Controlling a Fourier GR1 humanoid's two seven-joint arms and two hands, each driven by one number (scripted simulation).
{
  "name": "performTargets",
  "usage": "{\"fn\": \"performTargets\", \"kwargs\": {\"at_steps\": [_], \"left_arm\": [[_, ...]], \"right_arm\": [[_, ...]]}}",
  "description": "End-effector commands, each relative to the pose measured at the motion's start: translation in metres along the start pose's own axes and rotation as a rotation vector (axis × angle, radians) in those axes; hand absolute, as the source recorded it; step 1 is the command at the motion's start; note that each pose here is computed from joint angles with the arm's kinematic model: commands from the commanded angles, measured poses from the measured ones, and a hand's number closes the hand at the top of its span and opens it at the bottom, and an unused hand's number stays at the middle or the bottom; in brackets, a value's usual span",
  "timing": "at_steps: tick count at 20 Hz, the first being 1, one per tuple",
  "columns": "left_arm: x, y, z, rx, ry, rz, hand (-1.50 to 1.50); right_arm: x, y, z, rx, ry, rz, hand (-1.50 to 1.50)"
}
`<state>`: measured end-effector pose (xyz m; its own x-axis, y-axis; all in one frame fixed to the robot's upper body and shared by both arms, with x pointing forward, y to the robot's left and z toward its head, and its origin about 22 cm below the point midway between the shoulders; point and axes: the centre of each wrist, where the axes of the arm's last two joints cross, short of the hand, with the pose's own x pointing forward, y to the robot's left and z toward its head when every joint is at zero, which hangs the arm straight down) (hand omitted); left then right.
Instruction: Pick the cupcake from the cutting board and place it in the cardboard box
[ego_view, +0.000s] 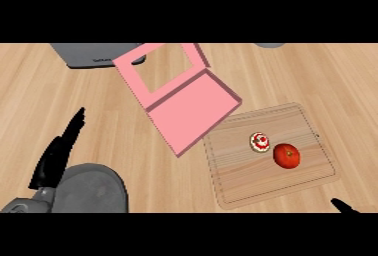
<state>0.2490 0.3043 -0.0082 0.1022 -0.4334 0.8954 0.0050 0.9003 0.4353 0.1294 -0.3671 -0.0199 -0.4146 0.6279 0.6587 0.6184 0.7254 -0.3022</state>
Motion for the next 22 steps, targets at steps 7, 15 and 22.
{"fn": "performTargets", "kwargs": {"at_steps": [7,15,22], "left_arm": [[0.030,-0.019,-0.026,-0.049,-0.041,-0.012,0.00],[0.014,-0.001,-0.018,-0.070,-0.063,-0.020,0.00],[0.016,-0.013,-0.025,-0.051,-0.059,-0.023,0.00]], "right_arm": [[0.068,-0.024,0.093,0.208,0.044,0.293,-1.50],[0.122,-0.008,0.080,0.302,0.189,0.470,-1.50],[0.140,0.023,0.054,0.321,0.306,0.560,-1.50]]}}
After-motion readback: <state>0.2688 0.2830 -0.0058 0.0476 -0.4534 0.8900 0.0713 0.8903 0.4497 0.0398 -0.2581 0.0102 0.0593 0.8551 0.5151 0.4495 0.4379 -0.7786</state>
